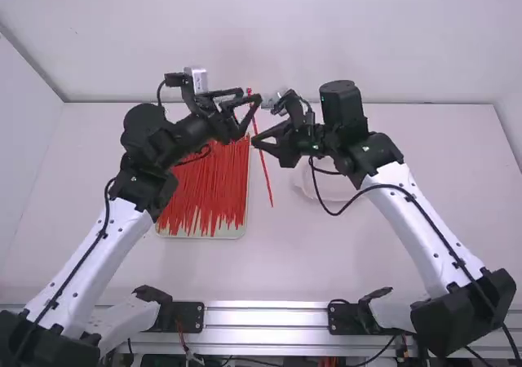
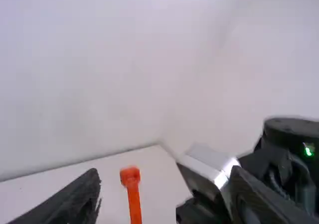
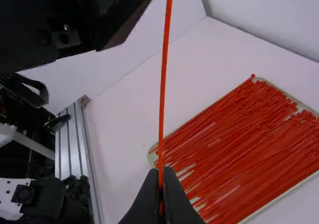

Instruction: Fasten the cable tie

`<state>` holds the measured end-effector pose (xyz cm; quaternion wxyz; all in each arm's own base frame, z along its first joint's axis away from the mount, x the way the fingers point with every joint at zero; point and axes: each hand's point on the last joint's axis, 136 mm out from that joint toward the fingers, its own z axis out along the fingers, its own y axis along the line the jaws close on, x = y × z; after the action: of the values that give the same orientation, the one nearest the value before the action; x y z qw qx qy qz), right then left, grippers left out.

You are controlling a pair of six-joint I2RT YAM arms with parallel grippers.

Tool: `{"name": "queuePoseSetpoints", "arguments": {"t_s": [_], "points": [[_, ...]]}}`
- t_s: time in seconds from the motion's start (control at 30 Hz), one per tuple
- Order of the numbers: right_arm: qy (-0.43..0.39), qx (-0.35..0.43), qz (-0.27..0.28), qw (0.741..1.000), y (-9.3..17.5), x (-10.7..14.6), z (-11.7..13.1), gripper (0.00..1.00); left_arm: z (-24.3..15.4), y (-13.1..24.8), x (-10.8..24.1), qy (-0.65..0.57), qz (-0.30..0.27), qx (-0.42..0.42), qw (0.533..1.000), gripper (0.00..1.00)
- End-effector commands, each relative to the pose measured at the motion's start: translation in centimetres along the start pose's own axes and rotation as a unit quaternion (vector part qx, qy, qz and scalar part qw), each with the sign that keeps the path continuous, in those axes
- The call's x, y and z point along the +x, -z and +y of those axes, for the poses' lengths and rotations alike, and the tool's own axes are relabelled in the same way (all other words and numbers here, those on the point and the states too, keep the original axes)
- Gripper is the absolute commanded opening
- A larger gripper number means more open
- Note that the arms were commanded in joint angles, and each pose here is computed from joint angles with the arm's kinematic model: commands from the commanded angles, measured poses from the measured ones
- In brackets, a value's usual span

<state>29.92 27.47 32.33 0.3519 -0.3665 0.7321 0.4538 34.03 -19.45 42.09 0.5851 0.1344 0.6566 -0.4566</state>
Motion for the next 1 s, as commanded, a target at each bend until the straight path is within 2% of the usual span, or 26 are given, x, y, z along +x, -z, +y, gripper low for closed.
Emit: {"name": "queuePoseSetpoints", "arguments": {"t_s": [0.0,0.27,0.43,0.53,0.6,0.77,0.87,0.97], "points": [[0.042,-0.057,-0.015,0.997,1.1,-0.9,1.2,0.00,-2.1,1.3,-1.8,-0.072,0.007,0.057,0.996,0.82],[0.112,-0.138,-0.059,0.982,3.9,-2.1,2.6,0.00,-4.1,3.2,-3.7,-0.114,0.032,0.182,0.976,0.87],[0.158,-0.153,-0.082,0.972,4.7,-3.2,3.0,0.00,-6.2,2.3,-4.2,-0.112,0.063,0.271,0.954,0.87],[0.179,-0.157,-0.091,0.967,4.7,-3.6,3.3,0.00,-6.8,1.4,-4.0,-0.103,0.091,0.304,0.943,0.84],[0.195,-0.156,-0.097,0.963,4.9,-4.0,3.3,0.00,-7.3,0.6,-3.8,-0.100,0.111,0.328,0.933,0.78],[0.217,-0.154,-0.106,0.958,4.9,-4.5,3.5,0.00,-8.4,-0.3,-3.8,-0.094,0.119,0.348,0.925,0.73],[0.219,-0.153,-0.108,0.958,5.0,-4.7,3.5,0.00,-9.2,-0.6,-3.6,-0.097,0.117,0.358,0.921,0.58],[0.217,-0.154,-0.107,0.958,5.0,-4.7,3.5,0.00,-9.5,-0.7,-3.3,-0.103,0.117,0.363,0.919,0.48]]}}
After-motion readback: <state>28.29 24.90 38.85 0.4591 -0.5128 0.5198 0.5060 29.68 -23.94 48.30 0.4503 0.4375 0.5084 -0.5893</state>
